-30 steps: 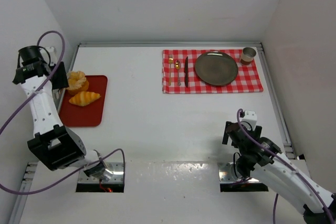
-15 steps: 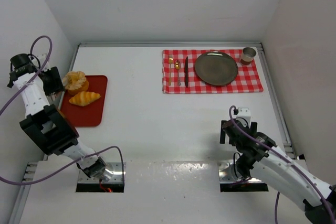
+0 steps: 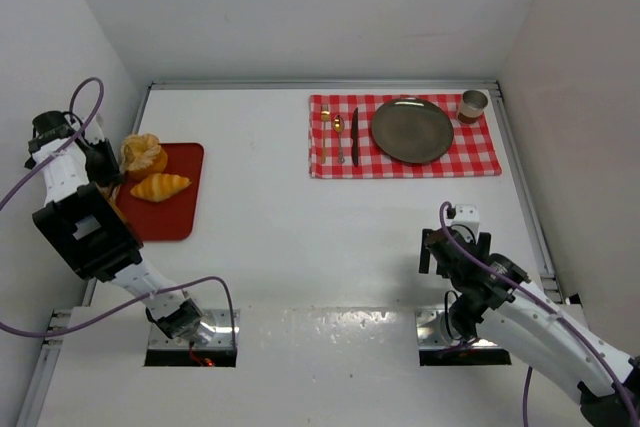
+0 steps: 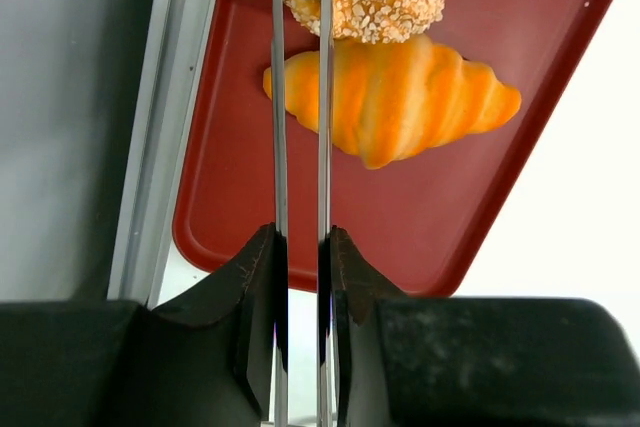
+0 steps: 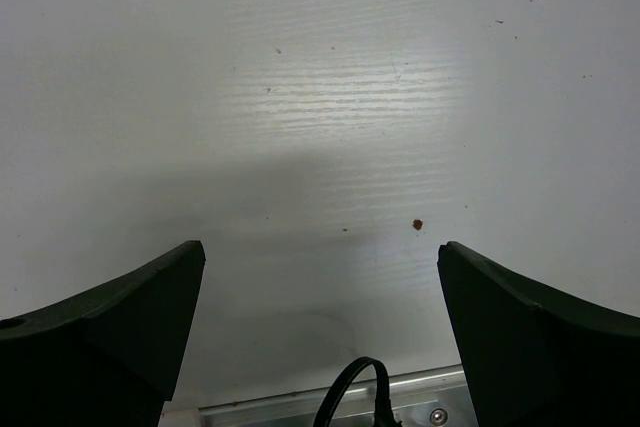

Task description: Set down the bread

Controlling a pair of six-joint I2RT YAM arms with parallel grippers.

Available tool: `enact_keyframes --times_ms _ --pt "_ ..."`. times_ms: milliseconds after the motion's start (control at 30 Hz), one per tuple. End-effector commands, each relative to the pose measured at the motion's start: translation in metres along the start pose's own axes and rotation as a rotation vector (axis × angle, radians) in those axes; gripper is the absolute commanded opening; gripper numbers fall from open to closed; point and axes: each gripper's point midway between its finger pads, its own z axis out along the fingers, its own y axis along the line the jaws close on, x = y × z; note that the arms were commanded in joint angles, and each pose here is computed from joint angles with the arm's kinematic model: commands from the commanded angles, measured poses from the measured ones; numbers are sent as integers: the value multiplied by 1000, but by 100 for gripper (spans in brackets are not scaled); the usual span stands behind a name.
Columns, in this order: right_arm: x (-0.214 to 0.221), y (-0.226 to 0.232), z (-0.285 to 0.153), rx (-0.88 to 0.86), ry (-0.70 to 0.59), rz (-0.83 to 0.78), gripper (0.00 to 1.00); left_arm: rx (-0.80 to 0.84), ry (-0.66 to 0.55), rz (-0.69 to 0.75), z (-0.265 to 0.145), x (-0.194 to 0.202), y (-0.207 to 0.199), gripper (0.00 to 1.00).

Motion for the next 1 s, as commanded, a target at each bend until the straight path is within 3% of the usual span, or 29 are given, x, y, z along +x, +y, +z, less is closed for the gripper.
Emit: enact_keyframes --times_ms 0,233,333,433,467,533,567,600,667,700,800,900,967 --pt "-14 1 -5 -1 -40 27 99 -12 -143 25 -30 -36 -2 16" --pt "-17 4 -3 -7 -44 -3 99 18 -416 152 -120 -102 -51 8" --pt "-10 8 0 -13 -5 -25 99 96 -507 227 -150 -126 -101 4" --pt "-10 11 3 -17 2 -38 99 250 -517 388 -159 -134 -193 2" --pt "-12 13 4 -21 -5 -39 99 285 -490 441 -156 -129 -217 2" --pt "-12 16 6 -26 -7 -45 99 434 -433 612 -148 -110 -314 2" --pt "-13 16 7 -27 -11 -47 99 437 -485 615 -165 -120 -316 2" --pt "-12 16 7 -24 -6 -50 99 505 -412 672 -142 -103 -362 1" --pt "-11 16 8 -21 -2 -56 99 568 -436 740 -146 -98 -412 0" --pt "-10 14 8 -15 3 -59 99 614 -391 804 -127 -75 -455 0" --pt "-4 10 7 -1 21 -50 99 714 -424 884 -117 -43 -531 0" --pt "9 3 8 19 54 -43 99 783 -491 878 -111 -32 -579 0" --pt "14 -1 7 26 64 -39 99 819 -459 874 -92 -9 -606 0"
